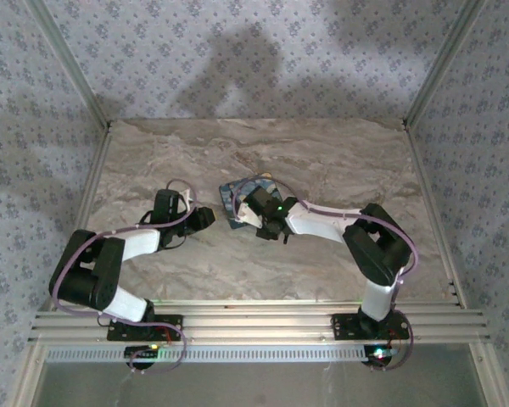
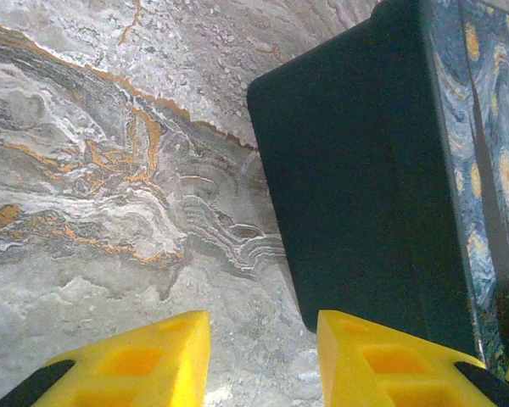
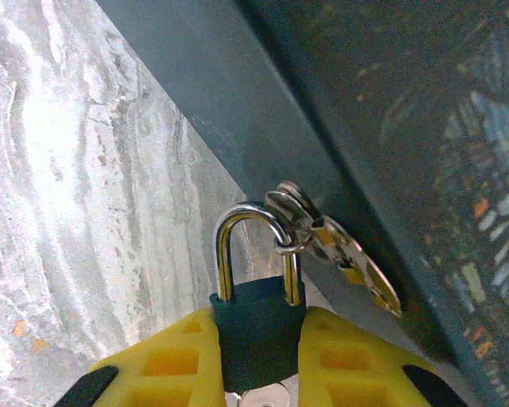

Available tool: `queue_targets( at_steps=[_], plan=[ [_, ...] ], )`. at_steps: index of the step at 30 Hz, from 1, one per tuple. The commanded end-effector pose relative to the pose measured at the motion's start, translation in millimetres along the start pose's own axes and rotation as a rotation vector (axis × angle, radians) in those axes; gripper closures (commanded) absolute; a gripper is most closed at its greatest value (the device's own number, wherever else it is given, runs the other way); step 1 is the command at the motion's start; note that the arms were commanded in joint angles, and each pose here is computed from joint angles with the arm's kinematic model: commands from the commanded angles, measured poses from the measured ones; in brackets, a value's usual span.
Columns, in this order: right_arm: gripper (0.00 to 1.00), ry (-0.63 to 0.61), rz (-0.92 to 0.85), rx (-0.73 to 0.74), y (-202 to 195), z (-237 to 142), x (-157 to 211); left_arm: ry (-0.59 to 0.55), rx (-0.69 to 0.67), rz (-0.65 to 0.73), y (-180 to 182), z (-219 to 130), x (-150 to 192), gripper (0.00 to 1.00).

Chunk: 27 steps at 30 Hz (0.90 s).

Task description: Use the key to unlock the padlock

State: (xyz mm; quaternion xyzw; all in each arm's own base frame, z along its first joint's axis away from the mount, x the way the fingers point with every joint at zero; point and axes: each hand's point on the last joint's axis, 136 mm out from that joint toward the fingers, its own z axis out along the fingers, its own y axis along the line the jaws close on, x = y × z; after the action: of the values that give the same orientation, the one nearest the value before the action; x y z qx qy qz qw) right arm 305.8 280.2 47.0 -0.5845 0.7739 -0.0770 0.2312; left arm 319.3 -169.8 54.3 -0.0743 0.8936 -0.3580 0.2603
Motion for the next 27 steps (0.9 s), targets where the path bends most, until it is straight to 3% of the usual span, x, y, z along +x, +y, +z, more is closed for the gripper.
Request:
queue_targets(
  at_steps=[1,17,27],
  plan=[
    [1.0,0.025,0.014,-0.044,6,5,4,-0.02,0.033,0.007,-10,0,-12,0.62],
    [1.0,-0.014,-0.128,0.176,-18,-1,-14,-0.012,0.039,0.003,-7,3,-9,0.62],
    [1.0,-0.059,-0.25,0.095,-5,10,-23,-0.004,0.036,0.001,-5,4,-6,0.62]
  ],
)
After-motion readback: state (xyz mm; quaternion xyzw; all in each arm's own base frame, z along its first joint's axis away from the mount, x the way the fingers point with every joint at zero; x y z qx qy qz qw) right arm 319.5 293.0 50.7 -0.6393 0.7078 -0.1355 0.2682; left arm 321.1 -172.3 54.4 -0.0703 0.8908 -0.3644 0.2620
